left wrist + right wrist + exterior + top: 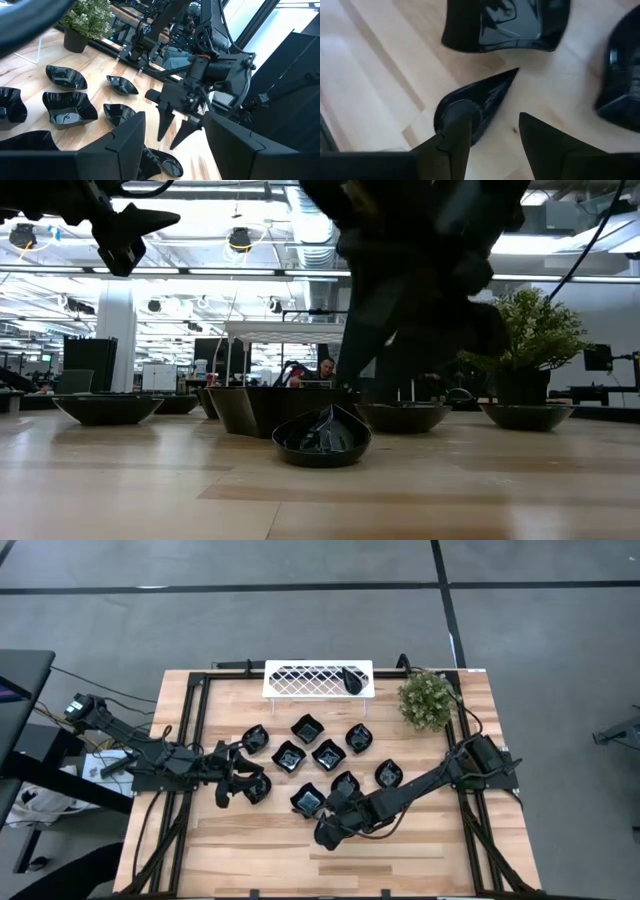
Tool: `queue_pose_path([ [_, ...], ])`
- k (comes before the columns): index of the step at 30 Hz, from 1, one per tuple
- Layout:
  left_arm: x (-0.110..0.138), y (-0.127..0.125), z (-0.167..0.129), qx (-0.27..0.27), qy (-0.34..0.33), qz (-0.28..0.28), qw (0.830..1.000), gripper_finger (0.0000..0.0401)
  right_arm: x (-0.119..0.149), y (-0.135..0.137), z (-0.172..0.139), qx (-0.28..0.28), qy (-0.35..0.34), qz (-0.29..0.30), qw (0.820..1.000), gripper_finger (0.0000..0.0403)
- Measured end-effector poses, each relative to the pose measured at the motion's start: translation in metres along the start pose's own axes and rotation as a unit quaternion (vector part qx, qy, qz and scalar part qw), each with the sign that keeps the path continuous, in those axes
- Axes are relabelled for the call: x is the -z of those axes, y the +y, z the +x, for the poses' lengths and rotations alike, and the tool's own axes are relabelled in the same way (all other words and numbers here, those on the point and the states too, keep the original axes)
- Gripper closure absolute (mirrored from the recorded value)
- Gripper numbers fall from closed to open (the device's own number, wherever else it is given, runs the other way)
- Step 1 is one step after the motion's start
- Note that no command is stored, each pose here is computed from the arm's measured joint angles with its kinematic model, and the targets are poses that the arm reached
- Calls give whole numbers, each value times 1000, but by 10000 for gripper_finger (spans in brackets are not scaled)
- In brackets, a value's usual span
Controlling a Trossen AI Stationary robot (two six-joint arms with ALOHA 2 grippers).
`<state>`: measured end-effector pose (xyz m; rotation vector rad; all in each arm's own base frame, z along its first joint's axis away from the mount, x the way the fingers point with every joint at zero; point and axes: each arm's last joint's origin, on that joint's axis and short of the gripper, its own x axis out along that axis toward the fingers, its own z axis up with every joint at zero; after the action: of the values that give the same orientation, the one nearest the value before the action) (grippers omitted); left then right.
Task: Pick & Place Mini shaped plates
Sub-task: Stack the drop-shaped plate on top of the other drop-shaped plates on the shelf
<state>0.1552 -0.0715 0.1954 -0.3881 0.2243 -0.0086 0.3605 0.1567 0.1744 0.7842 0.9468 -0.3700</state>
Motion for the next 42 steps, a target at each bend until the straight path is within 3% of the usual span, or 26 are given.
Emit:
queue_pose_path([
  [9,0,0,0,0,0,3,1000,196,7,-4,14,24,-2,9,1000,244],
  [31,0,0,0,0,0,3,1000,196,6,-5,27,17,-13,20,1000,279],
  [42,0,0,0,0,0,3,1000,196,5,-3,28,10,-21,21,999,336],
])
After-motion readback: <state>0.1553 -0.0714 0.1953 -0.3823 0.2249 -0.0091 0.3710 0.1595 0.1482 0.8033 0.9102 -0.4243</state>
